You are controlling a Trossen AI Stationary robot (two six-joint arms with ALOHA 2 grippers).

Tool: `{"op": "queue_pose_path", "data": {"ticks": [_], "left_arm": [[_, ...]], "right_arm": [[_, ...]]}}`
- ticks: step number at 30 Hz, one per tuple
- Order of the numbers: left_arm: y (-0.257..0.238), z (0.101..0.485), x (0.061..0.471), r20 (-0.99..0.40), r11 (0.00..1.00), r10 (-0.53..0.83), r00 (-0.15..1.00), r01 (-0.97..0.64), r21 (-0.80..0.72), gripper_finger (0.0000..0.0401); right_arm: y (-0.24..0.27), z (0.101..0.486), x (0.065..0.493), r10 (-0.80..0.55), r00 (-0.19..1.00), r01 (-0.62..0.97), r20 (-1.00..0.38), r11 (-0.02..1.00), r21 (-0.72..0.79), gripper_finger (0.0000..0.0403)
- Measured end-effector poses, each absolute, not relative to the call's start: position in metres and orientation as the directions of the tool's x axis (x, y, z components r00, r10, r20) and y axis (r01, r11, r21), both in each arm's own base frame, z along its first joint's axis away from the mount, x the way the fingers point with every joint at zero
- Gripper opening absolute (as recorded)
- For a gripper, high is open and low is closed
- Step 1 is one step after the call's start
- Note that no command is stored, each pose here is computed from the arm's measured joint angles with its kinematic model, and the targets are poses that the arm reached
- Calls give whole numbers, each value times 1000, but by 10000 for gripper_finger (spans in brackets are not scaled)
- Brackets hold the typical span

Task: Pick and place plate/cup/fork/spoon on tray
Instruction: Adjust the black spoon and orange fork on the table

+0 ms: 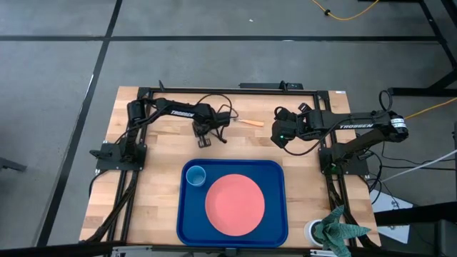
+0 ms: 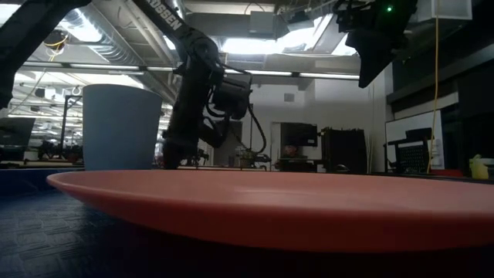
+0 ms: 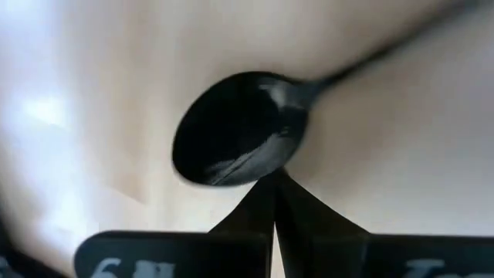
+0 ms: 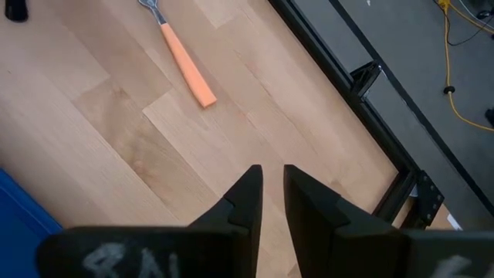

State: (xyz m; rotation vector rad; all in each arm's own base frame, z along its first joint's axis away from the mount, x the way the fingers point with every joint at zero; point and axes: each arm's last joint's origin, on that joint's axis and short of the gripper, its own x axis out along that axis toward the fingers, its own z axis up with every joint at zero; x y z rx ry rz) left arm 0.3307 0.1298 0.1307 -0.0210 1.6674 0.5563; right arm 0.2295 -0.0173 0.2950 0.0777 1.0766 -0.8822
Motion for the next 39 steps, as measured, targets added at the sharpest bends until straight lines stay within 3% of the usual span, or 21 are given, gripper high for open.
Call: {"op": "queue_pose_path", "data": {"ticks": [3, 7, 12, 17, 25, 34, 39], "left_arm": [[137, 130, 340, -911, 845, 395, -114, -343, 409, 0], [143, 136, 357, -902, 830, 431, 25, -402, 386, 0], [133, 155, 374, -913, 865, 389, 125, -390, 315, 0], [123, 177, 385, -918, 885, 368, 148, -360, 296, 0], [128, 183, 402, -917, 948, 173, 359, -313, 56, 0], [152, 171, 407, -891, 933, 190, 412, -358, 33, 0], [161, 158, 404, -909, 926, 185, 372, -376, 35, 0]], "right_arm": [[-17, 295, 230, -588, 178, 659, -789, 667, -348, 60], [-17, 295, 230, -588, 179, 659, -789, 667, -347, 60], [-17, 295, 230, -587, 179, 659, -789, 667, -347, 60], [-17, 295, 230, -587, 179, 658, -789, 668, -348, 60], [-17, 295, 230, -587, 179, 657, -789, 668, -348, 60], [-17, 295, 230, -588, 178, 654, -789, 670, -351, 60], [-17, 295, 230, -587, 178, 652, -790, 672, -353, 60]]}}
